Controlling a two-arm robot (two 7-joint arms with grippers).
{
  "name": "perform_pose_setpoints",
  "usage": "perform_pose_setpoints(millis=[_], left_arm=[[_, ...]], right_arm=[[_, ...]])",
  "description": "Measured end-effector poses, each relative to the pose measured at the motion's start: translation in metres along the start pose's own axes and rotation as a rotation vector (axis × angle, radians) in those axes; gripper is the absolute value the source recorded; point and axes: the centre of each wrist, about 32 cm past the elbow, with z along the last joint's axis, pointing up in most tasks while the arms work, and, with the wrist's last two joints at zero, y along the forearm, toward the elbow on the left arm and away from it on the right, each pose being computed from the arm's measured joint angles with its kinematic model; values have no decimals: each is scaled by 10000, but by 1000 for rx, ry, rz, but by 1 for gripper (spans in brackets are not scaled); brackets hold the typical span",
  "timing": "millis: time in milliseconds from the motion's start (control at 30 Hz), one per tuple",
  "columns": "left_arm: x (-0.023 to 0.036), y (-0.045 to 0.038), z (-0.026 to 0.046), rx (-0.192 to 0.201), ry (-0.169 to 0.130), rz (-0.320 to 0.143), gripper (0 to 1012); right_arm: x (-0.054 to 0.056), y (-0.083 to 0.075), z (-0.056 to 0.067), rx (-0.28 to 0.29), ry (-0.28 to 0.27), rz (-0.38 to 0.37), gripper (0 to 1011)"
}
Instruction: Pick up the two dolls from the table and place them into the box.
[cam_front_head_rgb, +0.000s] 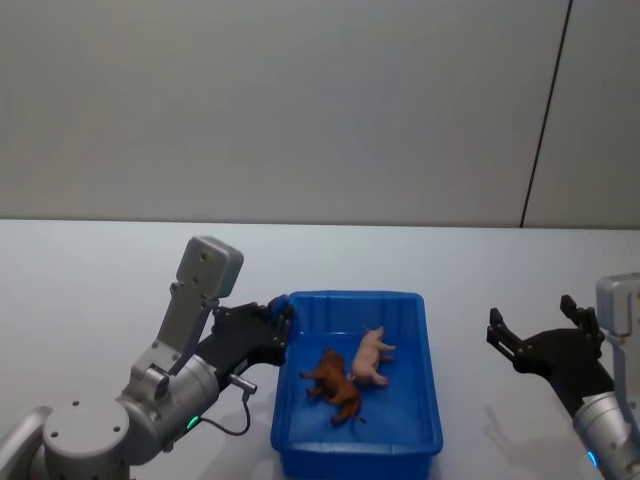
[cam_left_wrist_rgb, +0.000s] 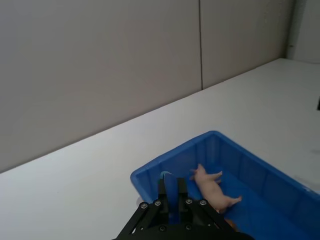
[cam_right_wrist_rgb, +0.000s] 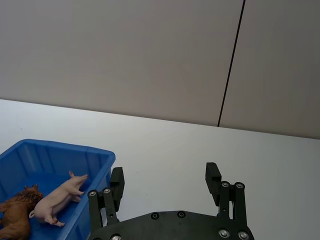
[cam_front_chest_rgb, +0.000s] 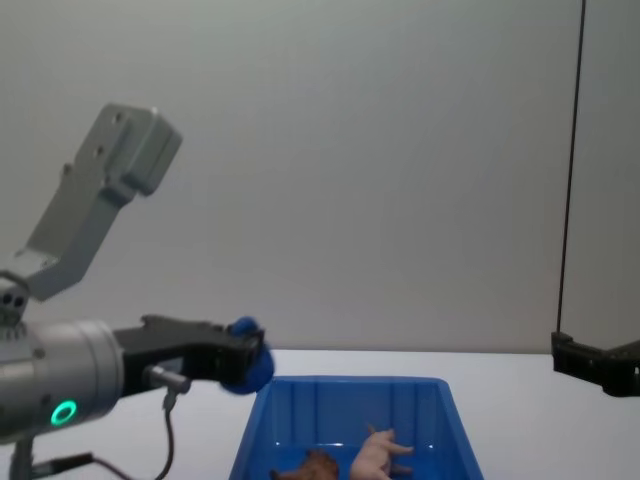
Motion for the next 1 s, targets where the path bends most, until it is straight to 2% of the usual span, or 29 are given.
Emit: perform_pose_setpoints(millis=[100, 533, 767, 1000], left_arm=[[5, -26, 44, -25, -9, -43, 113], [35, -196, 145, -92, -32, -234, 538], [37, -257, 166, -107, -37, -290, 787], [38, -292, 182, -115, -40, -323, 967]], right_arm=[[0, 0, 0, 0, 0, 0, 1001], [0, 0, 0, 0, 0, 0, 1001], [0, 0, 0, 0, 0, 0, 1001], [0, 0, 0, 0, 0, 0, 1001]])
